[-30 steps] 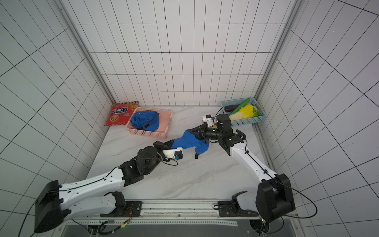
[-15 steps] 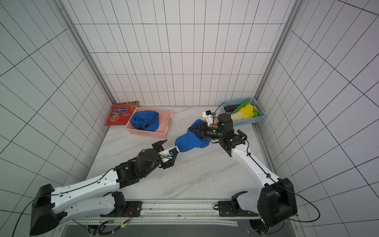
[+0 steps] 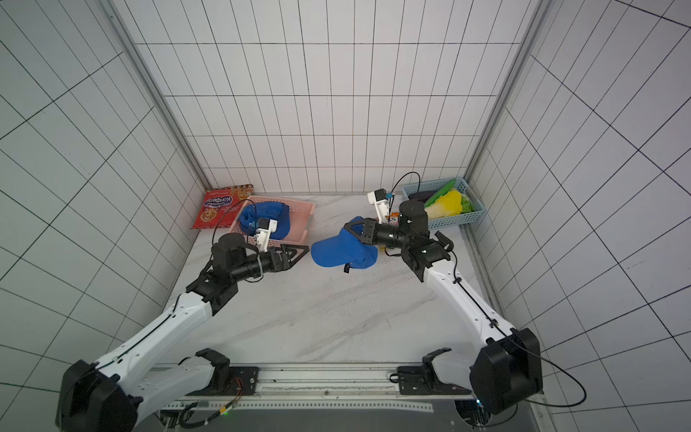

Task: Turn the baseball cap inside out
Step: Place the baseball cap at the center of the board.

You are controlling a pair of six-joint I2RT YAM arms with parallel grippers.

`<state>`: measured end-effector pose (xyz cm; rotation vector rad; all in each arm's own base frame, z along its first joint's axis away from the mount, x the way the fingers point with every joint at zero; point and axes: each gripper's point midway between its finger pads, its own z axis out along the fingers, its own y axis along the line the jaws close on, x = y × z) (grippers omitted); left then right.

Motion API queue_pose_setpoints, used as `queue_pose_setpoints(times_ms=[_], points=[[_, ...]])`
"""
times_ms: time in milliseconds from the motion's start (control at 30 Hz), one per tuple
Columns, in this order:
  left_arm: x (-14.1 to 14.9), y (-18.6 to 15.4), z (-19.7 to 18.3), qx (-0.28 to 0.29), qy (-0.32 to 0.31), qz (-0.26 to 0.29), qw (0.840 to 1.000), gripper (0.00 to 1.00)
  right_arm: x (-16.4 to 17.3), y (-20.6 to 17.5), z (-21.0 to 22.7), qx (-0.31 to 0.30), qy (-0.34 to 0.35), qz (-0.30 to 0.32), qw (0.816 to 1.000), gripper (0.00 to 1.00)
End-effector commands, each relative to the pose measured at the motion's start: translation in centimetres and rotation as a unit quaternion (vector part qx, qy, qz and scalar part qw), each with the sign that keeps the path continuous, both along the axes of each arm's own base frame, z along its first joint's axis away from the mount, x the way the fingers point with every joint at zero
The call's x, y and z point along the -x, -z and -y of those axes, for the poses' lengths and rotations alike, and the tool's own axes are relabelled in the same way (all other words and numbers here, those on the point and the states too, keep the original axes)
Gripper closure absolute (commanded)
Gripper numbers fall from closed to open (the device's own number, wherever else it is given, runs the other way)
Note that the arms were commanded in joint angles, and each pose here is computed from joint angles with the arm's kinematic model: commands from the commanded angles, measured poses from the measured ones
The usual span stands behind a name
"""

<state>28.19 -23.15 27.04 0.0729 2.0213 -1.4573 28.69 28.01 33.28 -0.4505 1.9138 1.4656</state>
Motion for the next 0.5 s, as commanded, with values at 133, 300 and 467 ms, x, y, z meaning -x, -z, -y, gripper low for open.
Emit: queue_pose_setpoints(times_ms=[133, 300, 467], points=[[1.5, -2.9, 4.1, 0.104, 0.145, -0.126, 0.976, 0.02, 0.8, -5.4, 0.3, -0.049, 0.003, 0.115, 0.992, 1.0], [2.0, -4.7, 6.7, 0.133, 0.196, -0.11, 0.965, 0.01, 1.6, -6.0, -0.4, -0.057, -0.023, 0.12, 0.991, 1.0], [-1.2, -6.4, 5.2, 0.172, 0.124, -0.073, 0.974, 0.19, 2.4, -3.9, -0.3, -0.04, -0.035, 0.093, 0.994, 1.0]])
